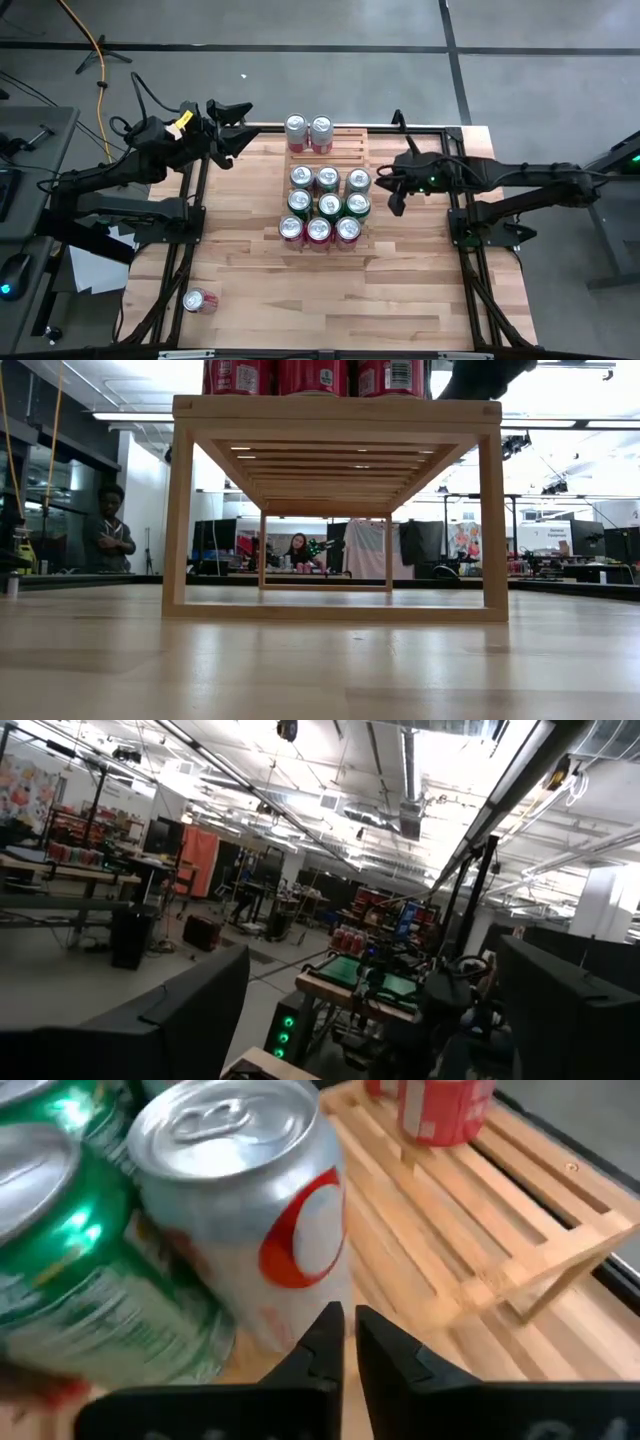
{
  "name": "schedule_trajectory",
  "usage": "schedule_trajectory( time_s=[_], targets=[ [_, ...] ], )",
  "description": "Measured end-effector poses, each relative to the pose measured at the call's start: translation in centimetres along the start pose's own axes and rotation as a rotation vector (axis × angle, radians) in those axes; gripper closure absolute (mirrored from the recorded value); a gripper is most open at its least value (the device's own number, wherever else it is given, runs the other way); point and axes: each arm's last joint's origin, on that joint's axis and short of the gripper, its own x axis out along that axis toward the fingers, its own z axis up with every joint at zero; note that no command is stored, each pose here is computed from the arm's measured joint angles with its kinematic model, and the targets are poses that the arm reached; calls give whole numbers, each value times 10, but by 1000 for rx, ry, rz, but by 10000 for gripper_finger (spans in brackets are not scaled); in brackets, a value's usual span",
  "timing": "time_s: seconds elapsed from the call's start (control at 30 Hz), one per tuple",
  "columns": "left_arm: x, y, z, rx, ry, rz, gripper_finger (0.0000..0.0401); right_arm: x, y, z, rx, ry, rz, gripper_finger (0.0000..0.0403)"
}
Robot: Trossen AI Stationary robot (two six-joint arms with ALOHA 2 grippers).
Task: Place canned beverage on shelf
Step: Put the red-silver soda can on the shelf aligned with the other red-silver soda cans
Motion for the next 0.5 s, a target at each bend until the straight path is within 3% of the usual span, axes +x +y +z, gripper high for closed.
schedule_trajectory(
  time_s=[0.13, 0.5],
  targets=[
    [0, 0, 0, 1, 4, 1, 68, 4, 1, 1, 21, -58, 5, 396],
    [0, 0, -1, 2, 8, 3, 68, 13, 5, 2, 12, -46, 68, 402]
  ],
)
